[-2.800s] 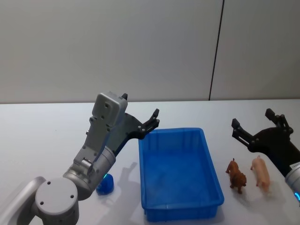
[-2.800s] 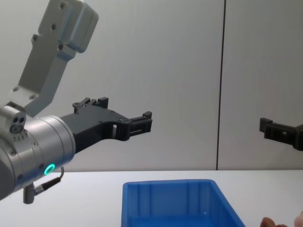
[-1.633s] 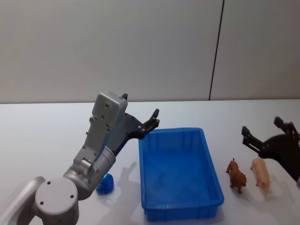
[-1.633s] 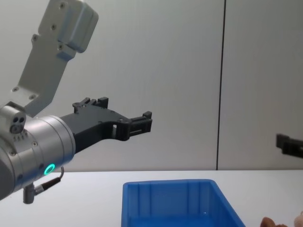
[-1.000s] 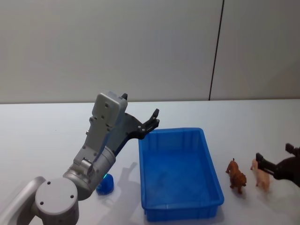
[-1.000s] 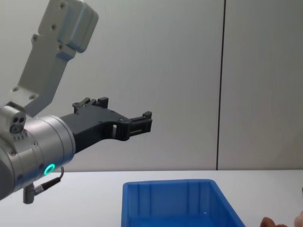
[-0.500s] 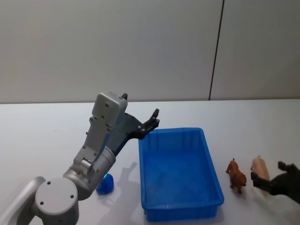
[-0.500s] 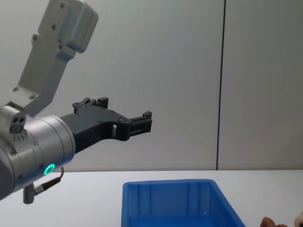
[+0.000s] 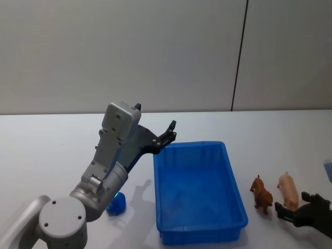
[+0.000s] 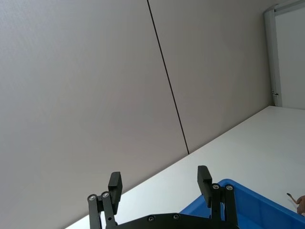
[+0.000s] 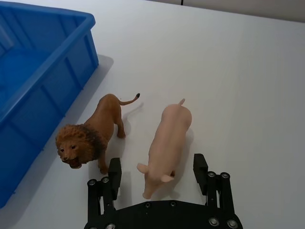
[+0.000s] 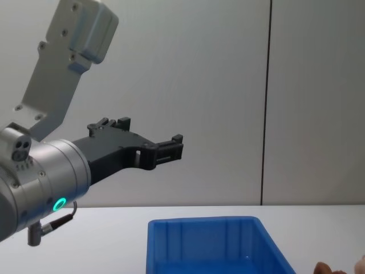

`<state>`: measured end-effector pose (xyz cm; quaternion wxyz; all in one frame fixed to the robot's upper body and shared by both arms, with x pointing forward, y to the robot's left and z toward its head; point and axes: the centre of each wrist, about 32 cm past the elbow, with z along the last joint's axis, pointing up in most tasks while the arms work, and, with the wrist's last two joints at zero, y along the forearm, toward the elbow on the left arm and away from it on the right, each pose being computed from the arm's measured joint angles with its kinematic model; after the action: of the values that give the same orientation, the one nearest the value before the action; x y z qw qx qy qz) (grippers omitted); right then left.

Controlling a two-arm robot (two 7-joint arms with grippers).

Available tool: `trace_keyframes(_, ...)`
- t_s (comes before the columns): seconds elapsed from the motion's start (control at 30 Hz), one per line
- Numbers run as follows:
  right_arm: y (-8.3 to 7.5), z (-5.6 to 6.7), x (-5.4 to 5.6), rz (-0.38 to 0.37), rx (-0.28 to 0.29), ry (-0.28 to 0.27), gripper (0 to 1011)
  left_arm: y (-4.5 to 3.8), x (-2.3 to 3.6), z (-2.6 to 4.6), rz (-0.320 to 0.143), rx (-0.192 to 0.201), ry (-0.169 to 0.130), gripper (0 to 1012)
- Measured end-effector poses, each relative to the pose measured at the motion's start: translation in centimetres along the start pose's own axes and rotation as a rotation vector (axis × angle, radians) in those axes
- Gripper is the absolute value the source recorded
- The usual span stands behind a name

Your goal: Pick up the two dolls from the table and place them into the box.

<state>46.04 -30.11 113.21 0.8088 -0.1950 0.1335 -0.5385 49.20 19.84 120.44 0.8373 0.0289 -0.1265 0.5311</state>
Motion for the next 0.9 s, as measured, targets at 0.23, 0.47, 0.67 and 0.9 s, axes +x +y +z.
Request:
trace_keyframes(0.23, 0.35, -0.29, -0.12, -0.003, -0.015, 0.01, 768, 0.0, 0.0, 0.0, 0.0, 0.0, 0.0, 1001)
trace_keyframes(0.47, 0.64, -0.37, -0.16, -0.014, -0.014, 0.013, 538, 0.0, 0.0, 0.0, 0.0, 0.0, 0.0, 1001)
trace_keyframes(0.67, 0.75, -0.26, -0.19, -0.022, 0.005, 0.003, 361, 0.0, 0.0, 0.0, 0.0, 0.0, 0.0, 1001)
trace_keyframes(0.9, 0.7, 0.16, -0.31, -0.035, 0.056, -0.029, 338, 0.0, 0.0, 0.0, 0.0, 0.0, 0.0, 1001)
